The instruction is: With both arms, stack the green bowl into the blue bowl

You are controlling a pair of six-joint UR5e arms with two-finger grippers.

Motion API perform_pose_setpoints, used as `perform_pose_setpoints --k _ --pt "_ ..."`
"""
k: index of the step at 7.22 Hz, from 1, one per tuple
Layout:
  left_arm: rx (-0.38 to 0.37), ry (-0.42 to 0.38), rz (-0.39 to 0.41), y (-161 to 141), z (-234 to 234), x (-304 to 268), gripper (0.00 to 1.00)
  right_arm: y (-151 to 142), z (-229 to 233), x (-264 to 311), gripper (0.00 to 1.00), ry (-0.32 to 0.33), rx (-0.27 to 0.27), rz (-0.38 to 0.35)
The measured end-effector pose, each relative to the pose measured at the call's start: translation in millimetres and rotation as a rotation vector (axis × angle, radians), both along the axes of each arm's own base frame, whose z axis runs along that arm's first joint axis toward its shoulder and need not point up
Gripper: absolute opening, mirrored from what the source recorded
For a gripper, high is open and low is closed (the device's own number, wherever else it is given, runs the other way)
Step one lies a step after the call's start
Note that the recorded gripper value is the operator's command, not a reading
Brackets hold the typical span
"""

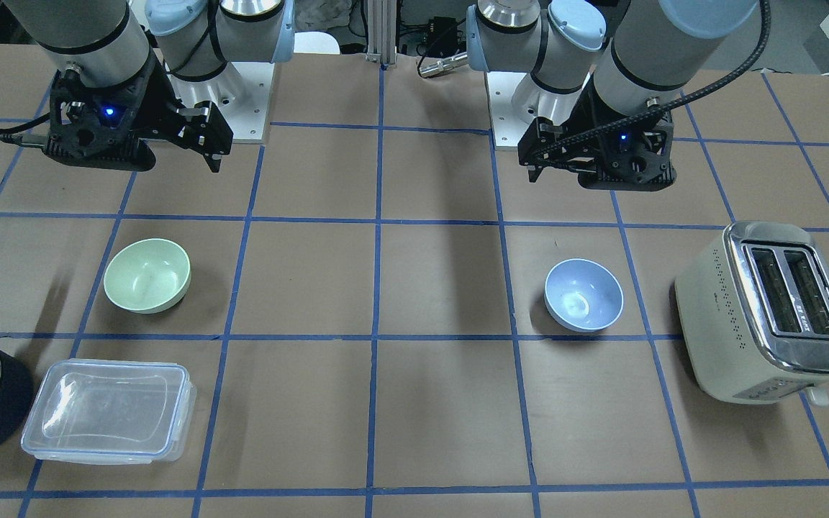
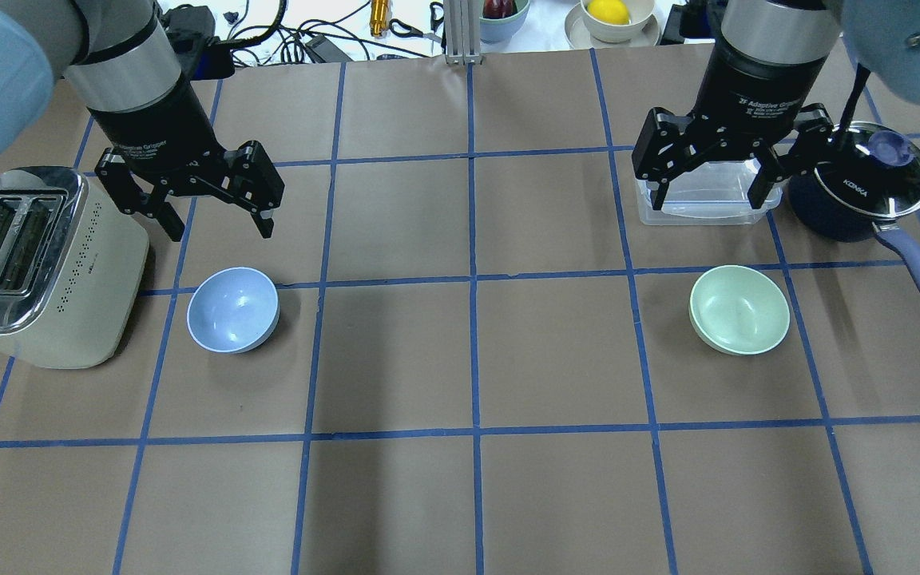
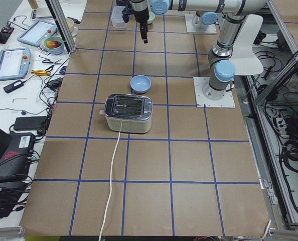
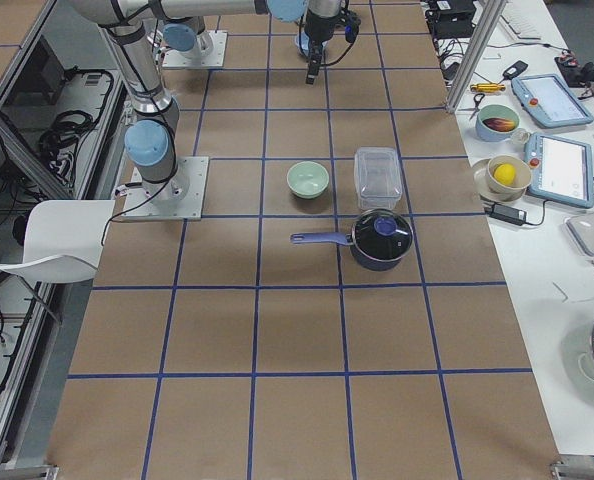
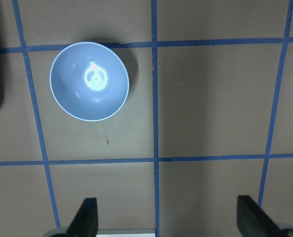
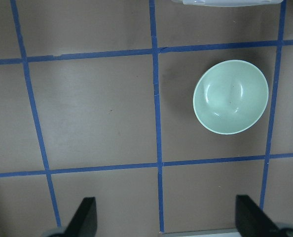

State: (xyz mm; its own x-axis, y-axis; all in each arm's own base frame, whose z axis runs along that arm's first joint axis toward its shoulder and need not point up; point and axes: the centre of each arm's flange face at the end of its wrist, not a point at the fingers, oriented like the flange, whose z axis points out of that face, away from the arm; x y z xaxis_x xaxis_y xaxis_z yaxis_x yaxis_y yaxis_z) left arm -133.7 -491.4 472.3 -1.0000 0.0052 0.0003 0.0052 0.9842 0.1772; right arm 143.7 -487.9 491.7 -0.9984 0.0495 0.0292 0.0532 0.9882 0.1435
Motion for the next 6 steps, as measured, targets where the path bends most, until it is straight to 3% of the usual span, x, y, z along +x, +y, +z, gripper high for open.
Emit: perform_pose_setpoints --k 2,6 --pt "0.011 -0.003 0.016 -6.0 -9.8 11.4 1.0 -0.7 -1.2 -0.3 1.0 0.003 0.001 0.002" --pt "-0.025 -0.011 0.13 -27.3 -89.2 73.9 1.0 -2.6 -3.3 -1.0 1.0 0.01 0.003 0.004"
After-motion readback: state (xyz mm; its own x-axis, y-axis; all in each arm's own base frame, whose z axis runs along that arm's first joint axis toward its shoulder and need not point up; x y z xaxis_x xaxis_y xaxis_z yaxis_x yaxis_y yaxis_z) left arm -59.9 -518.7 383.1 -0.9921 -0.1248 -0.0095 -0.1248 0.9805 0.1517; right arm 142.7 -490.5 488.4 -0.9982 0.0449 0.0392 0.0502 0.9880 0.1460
